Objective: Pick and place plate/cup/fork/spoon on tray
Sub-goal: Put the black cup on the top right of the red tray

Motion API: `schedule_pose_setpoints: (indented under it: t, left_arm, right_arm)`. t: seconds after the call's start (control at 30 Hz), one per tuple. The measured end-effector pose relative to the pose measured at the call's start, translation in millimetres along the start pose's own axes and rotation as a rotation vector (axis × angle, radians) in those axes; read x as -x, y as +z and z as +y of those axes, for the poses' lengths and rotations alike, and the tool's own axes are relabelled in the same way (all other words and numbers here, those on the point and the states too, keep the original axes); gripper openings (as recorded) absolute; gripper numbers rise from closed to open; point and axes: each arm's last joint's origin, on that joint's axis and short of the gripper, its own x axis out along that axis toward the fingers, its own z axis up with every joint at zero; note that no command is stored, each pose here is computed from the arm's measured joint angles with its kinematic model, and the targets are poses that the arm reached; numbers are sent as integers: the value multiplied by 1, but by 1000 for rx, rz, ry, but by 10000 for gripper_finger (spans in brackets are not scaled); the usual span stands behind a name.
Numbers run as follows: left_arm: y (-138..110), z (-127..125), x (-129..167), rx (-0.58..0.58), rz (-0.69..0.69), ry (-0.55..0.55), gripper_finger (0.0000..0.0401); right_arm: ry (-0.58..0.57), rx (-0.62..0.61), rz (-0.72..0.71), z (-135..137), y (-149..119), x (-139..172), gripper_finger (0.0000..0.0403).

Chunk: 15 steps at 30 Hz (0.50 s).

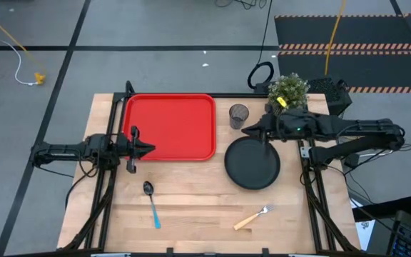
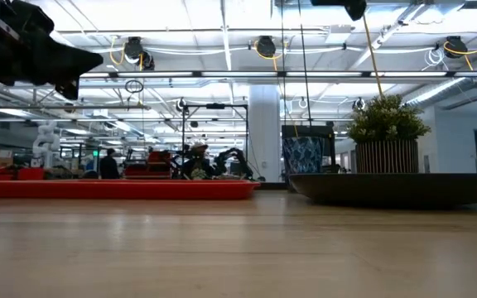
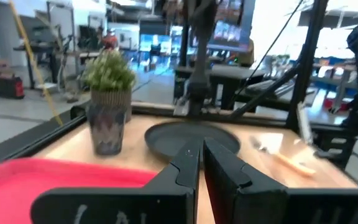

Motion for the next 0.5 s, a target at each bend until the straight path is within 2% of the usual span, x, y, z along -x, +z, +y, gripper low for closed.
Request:
schedule_pose_setpoints:
  t: [0.2,0.37,0.5]
  left_arm:
    - [36,-3,2,16,-39,-21,26]
    - [70,-5,-1,30,5,-18,26]
    - [95,-7,-8,46,76,-12,26]
  right_arm:
    - [-1,3,16,1,-26,-17,0]
    - [-8,9,57,0,-44,-23,0]
    - [-28,-31,96,-4,-56,-28,0]
